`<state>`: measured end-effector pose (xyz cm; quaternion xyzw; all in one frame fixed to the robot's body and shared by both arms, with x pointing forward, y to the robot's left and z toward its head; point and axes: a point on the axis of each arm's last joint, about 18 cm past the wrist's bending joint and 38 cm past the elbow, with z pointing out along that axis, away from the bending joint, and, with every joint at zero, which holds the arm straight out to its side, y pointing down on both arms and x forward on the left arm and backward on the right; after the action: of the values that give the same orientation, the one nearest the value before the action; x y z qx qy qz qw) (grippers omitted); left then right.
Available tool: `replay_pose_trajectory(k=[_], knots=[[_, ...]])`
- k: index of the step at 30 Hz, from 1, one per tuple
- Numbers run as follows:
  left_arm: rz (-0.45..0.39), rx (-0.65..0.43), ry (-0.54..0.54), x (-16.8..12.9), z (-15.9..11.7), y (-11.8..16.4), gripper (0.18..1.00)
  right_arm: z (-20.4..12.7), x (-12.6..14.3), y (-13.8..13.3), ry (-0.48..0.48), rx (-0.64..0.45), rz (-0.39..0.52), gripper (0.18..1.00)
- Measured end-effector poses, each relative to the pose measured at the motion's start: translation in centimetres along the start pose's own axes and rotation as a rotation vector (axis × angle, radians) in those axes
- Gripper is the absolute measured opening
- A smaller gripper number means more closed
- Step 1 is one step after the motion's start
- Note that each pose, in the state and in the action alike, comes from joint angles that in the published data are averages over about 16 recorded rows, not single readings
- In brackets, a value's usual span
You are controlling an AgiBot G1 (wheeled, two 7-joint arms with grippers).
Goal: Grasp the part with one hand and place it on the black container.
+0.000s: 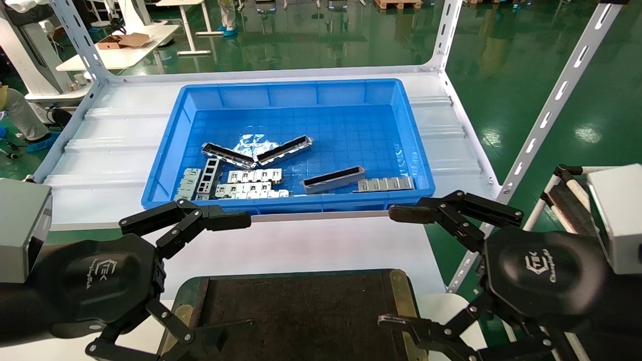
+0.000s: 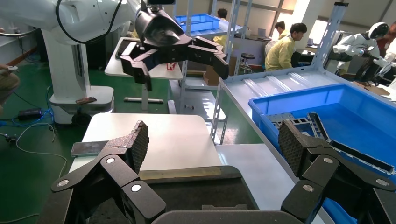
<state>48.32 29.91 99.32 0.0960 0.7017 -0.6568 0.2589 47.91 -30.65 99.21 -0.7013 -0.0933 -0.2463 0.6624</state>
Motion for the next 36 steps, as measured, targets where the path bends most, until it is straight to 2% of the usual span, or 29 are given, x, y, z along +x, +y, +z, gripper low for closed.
replay_pose_trajectory(k=[13,36], knots=[[0.022,-0.017,-0.073,-3.0,2.2,1.7,1.001,0.0,0.0,0.0,0.0,0.0,0.0,1.001],[0.022,-0.115,-0.326,-13.4,7.9,6.8,1.001,0.0,0.0,0.0,0.0,0.0,0.0,1.001]])
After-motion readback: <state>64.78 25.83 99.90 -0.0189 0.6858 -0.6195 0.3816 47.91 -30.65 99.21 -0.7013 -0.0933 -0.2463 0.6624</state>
